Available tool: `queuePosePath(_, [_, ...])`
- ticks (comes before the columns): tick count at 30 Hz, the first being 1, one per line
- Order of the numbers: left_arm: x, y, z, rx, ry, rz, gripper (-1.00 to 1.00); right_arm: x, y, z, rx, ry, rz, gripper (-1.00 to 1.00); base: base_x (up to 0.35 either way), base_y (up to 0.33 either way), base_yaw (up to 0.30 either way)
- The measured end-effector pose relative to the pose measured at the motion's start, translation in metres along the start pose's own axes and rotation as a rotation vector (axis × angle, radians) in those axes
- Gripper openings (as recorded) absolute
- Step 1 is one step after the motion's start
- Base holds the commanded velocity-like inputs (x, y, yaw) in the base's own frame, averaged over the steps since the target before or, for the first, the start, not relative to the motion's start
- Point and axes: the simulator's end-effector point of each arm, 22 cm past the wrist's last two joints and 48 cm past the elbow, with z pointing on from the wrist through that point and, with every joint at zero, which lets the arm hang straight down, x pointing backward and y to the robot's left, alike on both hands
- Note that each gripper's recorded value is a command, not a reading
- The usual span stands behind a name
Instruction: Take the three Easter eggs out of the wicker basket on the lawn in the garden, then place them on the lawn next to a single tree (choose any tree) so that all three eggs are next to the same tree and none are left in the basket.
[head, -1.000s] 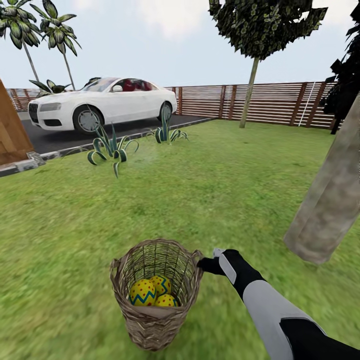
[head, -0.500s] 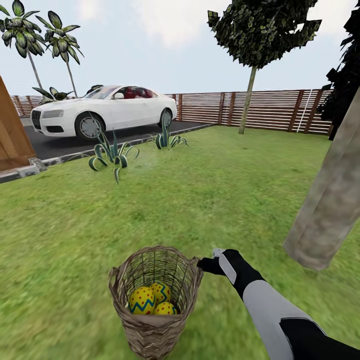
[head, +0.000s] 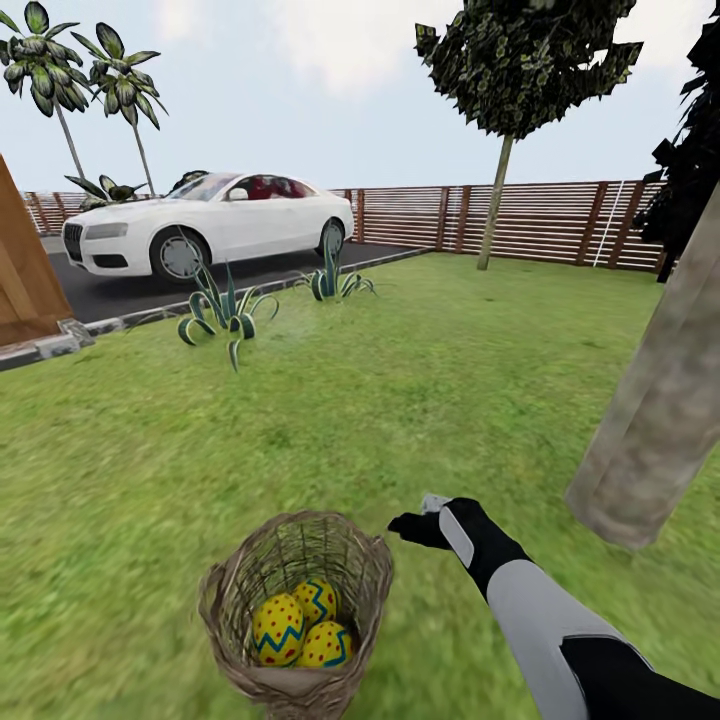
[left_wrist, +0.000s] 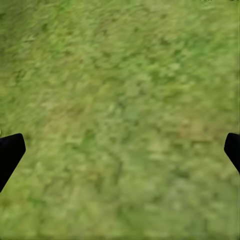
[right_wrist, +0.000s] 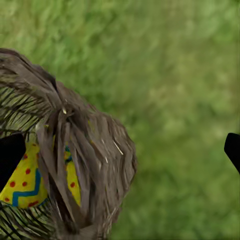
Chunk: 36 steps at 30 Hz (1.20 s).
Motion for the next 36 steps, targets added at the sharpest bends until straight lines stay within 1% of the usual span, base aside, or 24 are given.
queuePosePath(1, [-0.002, 0.000, -0.001, 0.000, 0.000, 0.000, 1.00, -0.002, 0.000, -0.002, 0.000, 0.000, 0.002, 1.00, 0.000, 0.000, 0.000])
queuePosePath(2, [-0.004, 0.000, -0.002, 0.000, 0.000, 0.000, 1.00, -0.004, -0.001, -0.004, -0.001, -0.003, 0.017, 1.00, 0.000, 0.000, 0.000])
queuePosePath(3, [-0.006, 0.001, -0.004, 0.000, 0.000, 0.000, 1.00, -0.006, -0.003, -0.006, -0.001, -0.005, 0.035, 1.00, 0.000, 0.000, 0.000])
queuePosePath(4, [-0.008, 0.001, -0.005, 0.000, 0.000, 0.000, 1.00, -0.009, -0.006, -0.008, -0.001, -0.008, 0.066, 1.00, 0.000, 0.000, 0.000])
queuePosePath(6, [-0.012, 0.001, -0.007, 0.000, 0.000, 0.000, 1.00, -0.014, -0.011, -0.012, 0.003, -0.015, 0.094, 1.00, 0.000, 0.000, 0.000])
queuePosePath(7, [-0.014, 0.001, -0.008, 0.000, 0.000, 0.000, 1.00, -0.017, -0.016, -0.014, 0.020, -0.021, 0.106, 1.00, 0.000, 0.000, 0.000])
queuePosePath(8, [-0.015, 0.001, -0.010, 0.000, 0.000, 0.000, 1.00, -0.019, -0.024, -0.016, 0.049, -0.024, 0.116, 1.00, 0.000, 0.000, 0.000])
queuePosePath(9, [-0.017, 0.001, -0.011, 0.000, 0.000, 0.000, 1.00, -0.021, -0.042, -0.019, 0.120, -0.033, 0.144, 1.00, 0.000, 0.000, 0.000])
queuePosePath(11, [-0.021, 0.002, -0.013, -0.001, -0.001, 0.000, 1.00, -0.026, -0.071, -0.027, 0.233, -0.057, 0.204, 1.00, 0.000, 0.000, 0.000])
queuePosePath(12, [-0.023, 0.002, -0.014, -0.001, -0.001, 0.000, 1.00, -0.027, -0.078, -0.031, 0.265, -0.064, 0.224, 1.00, 0.000, 0.000, 0.000])
queuePosePath(14, [-0.027, 0.002, -0.017, -0.001, -0.001, 0.000, 1.00, -0.030, -0.082, -0.035, 0.287, -0.068, 0.238, 1.00, 0.000, 0.000, 0.000])
queuePosePath(36, [-0.068, 0.007, -0.043, -0.001, -0.001, 0.000, 1.00, -0.059, -0.064, -0.069, 0.288, -0.068, 0.238, 1.00, 0.000, 0.000, -0.008])
